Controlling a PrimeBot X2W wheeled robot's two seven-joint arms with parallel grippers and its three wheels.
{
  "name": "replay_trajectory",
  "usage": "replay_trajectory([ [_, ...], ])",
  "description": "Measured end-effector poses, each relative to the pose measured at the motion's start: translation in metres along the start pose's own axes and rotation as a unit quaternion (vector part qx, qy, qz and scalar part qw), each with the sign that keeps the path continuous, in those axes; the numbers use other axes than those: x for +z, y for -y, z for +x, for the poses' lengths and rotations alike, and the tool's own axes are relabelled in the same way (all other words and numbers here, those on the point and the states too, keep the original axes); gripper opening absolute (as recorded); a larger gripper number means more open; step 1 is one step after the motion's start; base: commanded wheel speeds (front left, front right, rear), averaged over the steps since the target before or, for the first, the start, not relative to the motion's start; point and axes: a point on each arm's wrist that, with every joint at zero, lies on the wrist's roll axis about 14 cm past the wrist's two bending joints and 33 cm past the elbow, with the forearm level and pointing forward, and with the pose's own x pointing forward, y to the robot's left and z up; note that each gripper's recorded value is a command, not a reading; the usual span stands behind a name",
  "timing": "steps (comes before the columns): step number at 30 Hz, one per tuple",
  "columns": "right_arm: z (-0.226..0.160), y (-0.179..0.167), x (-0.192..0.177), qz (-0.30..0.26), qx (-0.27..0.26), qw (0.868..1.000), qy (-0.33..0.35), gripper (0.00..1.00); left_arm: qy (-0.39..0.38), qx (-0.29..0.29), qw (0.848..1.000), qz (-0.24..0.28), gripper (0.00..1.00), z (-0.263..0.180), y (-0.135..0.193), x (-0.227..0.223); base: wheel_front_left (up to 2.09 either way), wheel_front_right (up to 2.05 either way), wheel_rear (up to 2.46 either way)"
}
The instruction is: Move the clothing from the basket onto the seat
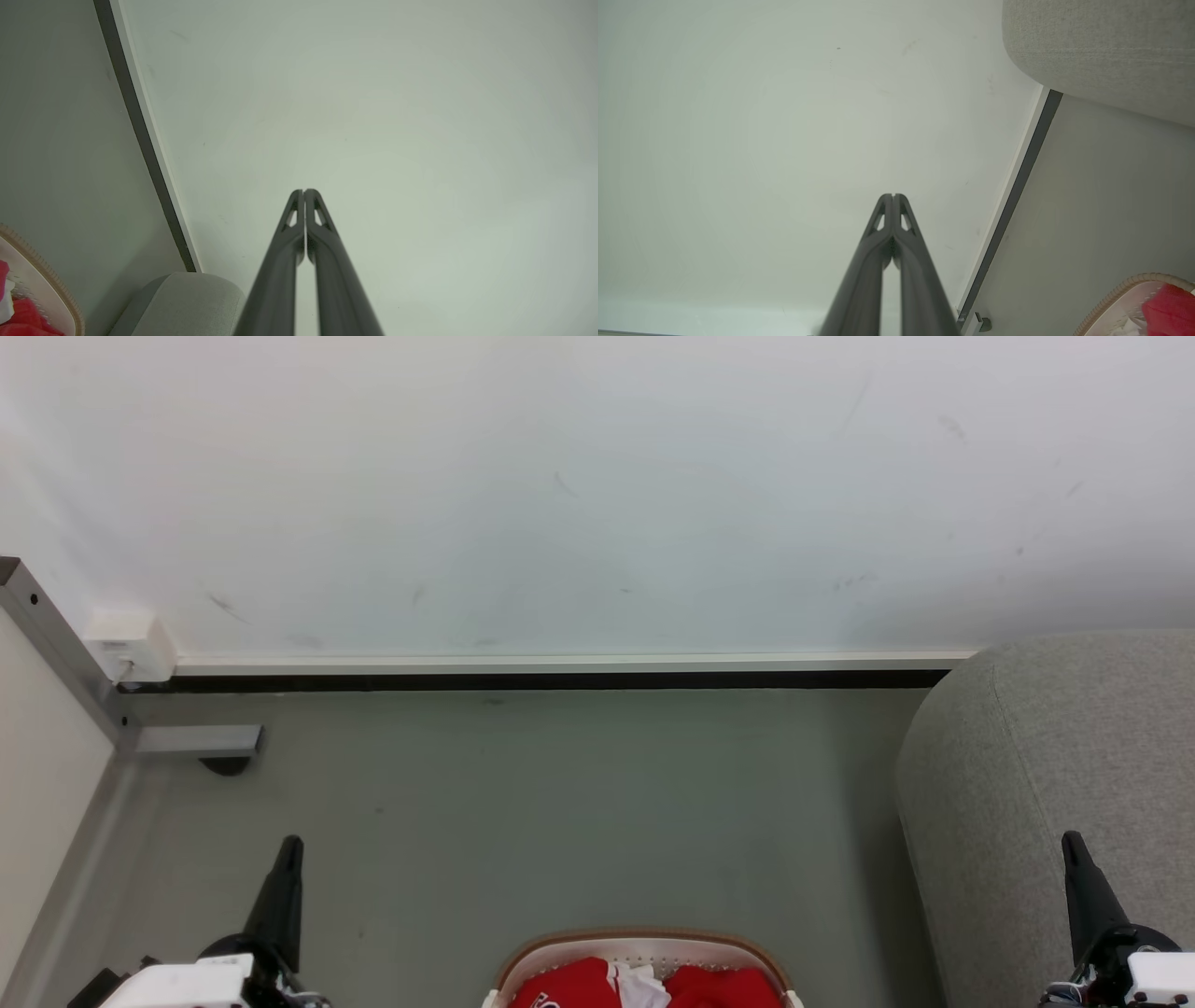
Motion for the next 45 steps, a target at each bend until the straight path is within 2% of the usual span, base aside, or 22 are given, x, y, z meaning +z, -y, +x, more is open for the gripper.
replay_trajectory([
  [6, 0.0, 0.0, 0.0, 0.0, 0.0, 1.0, 0.0, 0.0, 0.0, 0.0, 1.0, 0.0, 0.0, 0.0, 0.0, 0.0, 0.0, 0.0, 0.0],
  [7, -0.001, 0.002, 0.0, 0.001, -0.003, 1.0, 0.0, 1.0, 0.0, 0.003, 1.0, 0.0, 1.0, -0.001, -0.002, 0.0, 0.0, 0.0, 0.0],
  [9, -0.009, 0.018, -0.007, 0.003, -0.026, 1.0, 0.001, 1.0, 0.008, 0.025, 1.0, 0.002, 1.0, -0.009, -0.017, -0.002, 0.0, 0.0, 0.0],
  [18, -0.007, 0.013, -0.011, -0.018, -0.019, 1.0, 0.001, 1.0, 0.015, 0.013, 0.999, 0.025, 1.0, -0.008, -0.009, -0.001, 0.0, 0.0, 0.0],
  [22, -0.006, 0.007, -0.013, -0.045, -0.01, 0.999, 0.002, 1.0, 0.018, 0.008, 0.998, 0.059, 1.0, -0.009, -0.005, -0.001, 0.0, 0.0, 0.0],
  [27, -0.004, -0.004, -0.018, -0.112, 0.007, 0.994, -0.006, 1.0, 0.018, 0.008, 0.992, 0.125, 1.0, -0.009, -0.002, -0.001, 0.0, 0.0, 0.0],
  [37, -0.003, -0.02, -0.023, -0.214, 0.034, 0.976, -0.008, 1.0, 0.024, -0.003, 0.97, 0.243, 1.0, -0.009, 0.009, -0.002, 0.0, 0.0, 0.0],
  [42, -0.005, -0.021, -0.027, -0.273, 0.039, 0.961, -0.015, 1.0, 0.018, -0.013, 0.952, 0.306, 1.0, -0.01, 0.013, -0.009, 0.0, 0.0, 0.0],
  [45, -0.005, -0.021, -0.028, -0.306, 0.041, 0.951, -0.014, 1.0, 0.015, -0.008, 0.935, 0.355, 1.0, -0.011, 0.012, -0.01, 0.0, 0.0, 0.0],
])
